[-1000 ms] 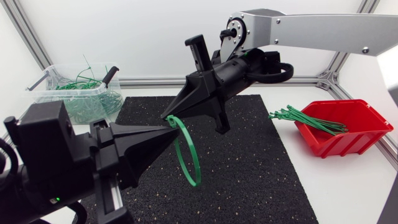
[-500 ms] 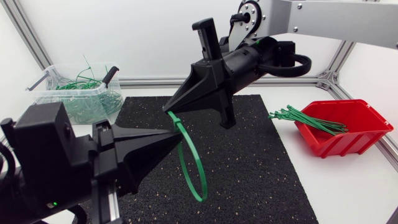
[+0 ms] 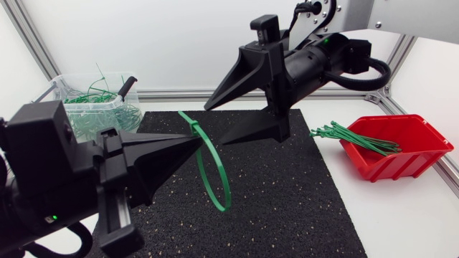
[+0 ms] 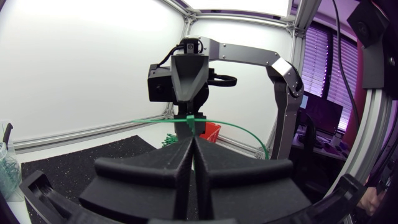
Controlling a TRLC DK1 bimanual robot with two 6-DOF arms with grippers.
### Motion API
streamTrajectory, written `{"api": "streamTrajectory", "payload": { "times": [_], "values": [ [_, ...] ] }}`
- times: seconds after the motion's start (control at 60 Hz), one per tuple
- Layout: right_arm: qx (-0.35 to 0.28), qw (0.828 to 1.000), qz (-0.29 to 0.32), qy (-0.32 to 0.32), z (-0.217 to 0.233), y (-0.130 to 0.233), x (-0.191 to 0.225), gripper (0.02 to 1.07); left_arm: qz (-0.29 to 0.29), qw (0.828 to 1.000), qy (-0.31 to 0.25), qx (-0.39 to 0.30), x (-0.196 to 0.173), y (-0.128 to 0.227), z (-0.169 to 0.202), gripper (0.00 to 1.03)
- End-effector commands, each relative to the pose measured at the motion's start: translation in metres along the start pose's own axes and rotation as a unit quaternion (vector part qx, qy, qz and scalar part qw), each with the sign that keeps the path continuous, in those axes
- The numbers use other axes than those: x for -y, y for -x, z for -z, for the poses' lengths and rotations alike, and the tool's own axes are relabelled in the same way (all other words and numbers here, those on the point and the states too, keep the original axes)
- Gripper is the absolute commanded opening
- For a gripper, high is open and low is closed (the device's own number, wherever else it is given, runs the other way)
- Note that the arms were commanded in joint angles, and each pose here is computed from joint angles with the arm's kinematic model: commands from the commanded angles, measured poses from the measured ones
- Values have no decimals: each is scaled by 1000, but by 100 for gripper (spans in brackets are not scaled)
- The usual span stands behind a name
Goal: Take a green cable tie from the red box, thread the tail through the head to close it, then place it in the transparent bin on the left.
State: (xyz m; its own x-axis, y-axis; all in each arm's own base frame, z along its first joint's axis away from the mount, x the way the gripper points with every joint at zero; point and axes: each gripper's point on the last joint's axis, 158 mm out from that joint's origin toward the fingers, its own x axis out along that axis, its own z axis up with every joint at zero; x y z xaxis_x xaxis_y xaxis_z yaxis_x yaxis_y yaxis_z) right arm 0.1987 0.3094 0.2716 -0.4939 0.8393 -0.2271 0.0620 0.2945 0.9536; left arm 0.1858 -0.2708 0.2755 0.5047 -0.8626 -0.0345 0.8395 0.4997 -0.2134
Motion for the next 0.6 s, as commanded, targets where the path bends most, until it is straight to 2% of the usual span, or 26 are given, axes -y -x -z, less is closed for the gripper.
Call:
{"api": "streamTrajectory", "payload": {
  "times": [0.0, 0.133, 0.183, 0.267, 0.35, 0.417, 0.583],
  "values": [
    [8, 1000, 18, 23, 4, 5, 8, 88, -8, 1000, 5, 16, -3, 1, -21, 3],
    [31, 995, 72, 53, 2, 16, 31, 89, -28, 1000, 11, -9, -14, -1, -16, 3],
    [46, 992, 96, 69, 1, 23, 38, 90, -52, 998, 16, -30, -29, -3, -13, 3],
    [78, 979, 163, 95, -5, 35, 60, 99, -89, 993, 17, -72, -53, -7, -2, 3],
    [133, 951, 255, 108, -19, 52, 86, 103, -140, 983, 16, -114, -82, -4, 11, 3],
    [177, 916, 335, 133, -30, 67, 105, 103, -185, 971, 11, -152, -109, 3, 22, 3],
    [209, 874, 417, 135, -25, 97, 123, 103, -288, 940, -7, -182, -164, 39, 19, 3]
  ]
}}
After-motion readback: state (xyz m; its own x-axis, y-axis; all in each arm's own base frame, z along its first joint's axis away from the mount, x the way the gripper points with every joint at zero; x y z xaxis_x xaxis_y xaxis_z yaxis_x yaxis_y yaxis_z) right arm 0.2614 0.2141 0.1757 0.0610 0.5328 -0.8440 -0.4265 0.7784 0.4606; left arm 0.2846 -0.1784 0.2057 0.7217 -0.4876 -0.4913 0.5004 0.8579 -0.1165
